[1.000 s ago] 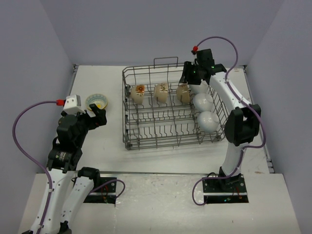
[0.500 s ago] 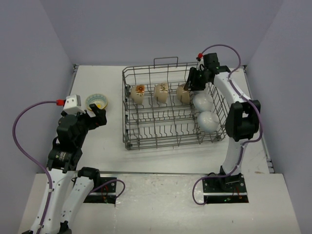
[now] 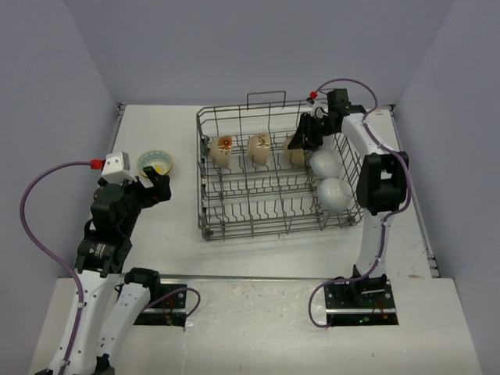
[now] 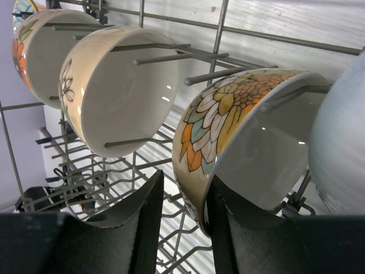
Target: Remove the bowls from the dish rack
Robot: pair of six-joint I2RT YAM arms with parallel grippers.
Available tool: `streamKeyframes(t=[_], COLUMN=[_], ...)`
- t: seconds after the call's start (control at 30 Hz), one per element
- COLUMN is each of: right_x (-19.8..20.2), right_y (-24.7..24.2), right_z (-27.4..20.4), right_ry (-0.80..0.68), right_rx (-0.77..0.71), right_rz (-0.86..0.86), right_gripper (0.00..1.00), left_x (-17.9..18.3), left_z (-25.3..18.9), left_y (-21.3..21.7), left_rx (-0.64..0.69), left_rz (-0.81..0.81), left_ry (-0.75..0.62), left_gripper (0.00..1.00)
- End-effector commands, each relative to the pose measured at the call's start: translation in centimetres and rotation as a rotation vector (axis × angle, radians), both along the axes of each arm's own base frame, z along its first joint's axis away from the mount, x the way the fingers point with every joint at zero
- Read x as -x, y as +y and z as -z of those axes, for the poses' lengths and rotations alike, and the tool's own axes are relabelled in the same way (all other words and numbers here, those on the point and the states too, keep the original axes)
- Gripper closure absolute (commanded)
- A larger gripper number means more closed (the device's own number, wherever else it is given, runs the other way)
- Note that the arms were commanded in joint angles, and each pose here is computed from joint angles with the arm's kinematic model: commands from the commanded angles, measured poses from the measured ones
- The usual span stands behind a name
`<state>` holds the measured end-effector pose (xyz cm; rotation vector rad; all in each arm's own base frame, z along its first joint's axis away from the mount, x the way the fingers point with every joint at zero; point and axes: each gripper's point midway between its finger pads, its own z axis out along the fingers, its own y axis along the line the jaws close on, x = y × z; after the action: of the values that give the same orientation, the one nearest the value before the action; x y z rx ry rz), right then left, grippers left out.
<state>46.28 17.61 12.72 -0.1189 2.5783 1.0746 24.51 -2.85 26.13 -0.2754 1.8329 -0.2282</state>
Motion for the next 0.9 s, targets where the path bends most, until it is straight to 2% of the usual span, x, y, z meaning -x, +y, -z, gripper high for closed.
streamKeyframes(t=[0.0, 0.1, 0.27, 0.5, 0.87], right_x=[1.2, 1.4, 1.7, 2.6, 3.4], right_y=[1.6, 2.1, 2.4, 3.1, 3.2], right_z=[-1.7, -2.6, -4.2, -8.6, -14.8], right_ry=[0.036, 0.028, 0.014, -0.058, -0.114], right_rx=[-0.172, -0.224, -0.304, -0.501, -0.623], right_rz=[-0.11, -0.14, -0.172, -0.25, -0.275], right_gripper=[0.65, 0.76, 1.0, 1.0, 1.0], left_x=[-0.4, -0.4, -0.4, -0.4, -0.4], left_z=[-0.7, -0.7, -0.7, -0.6, -0.7], left_y=[-0.3, -0.3, -0.3, -0.3, -0.2], left_rx=[-0.023, -0.023, -0.023, -0.023, -0.024], left_rz=[0.023, 0.023, 0.025, 0.025, 0.022], left_ry=[-0.037, -0.037, -0.037, -0.035, -0.037], left_gripper=[0.0, 0.0, 0.0, 0.0, 0.0])
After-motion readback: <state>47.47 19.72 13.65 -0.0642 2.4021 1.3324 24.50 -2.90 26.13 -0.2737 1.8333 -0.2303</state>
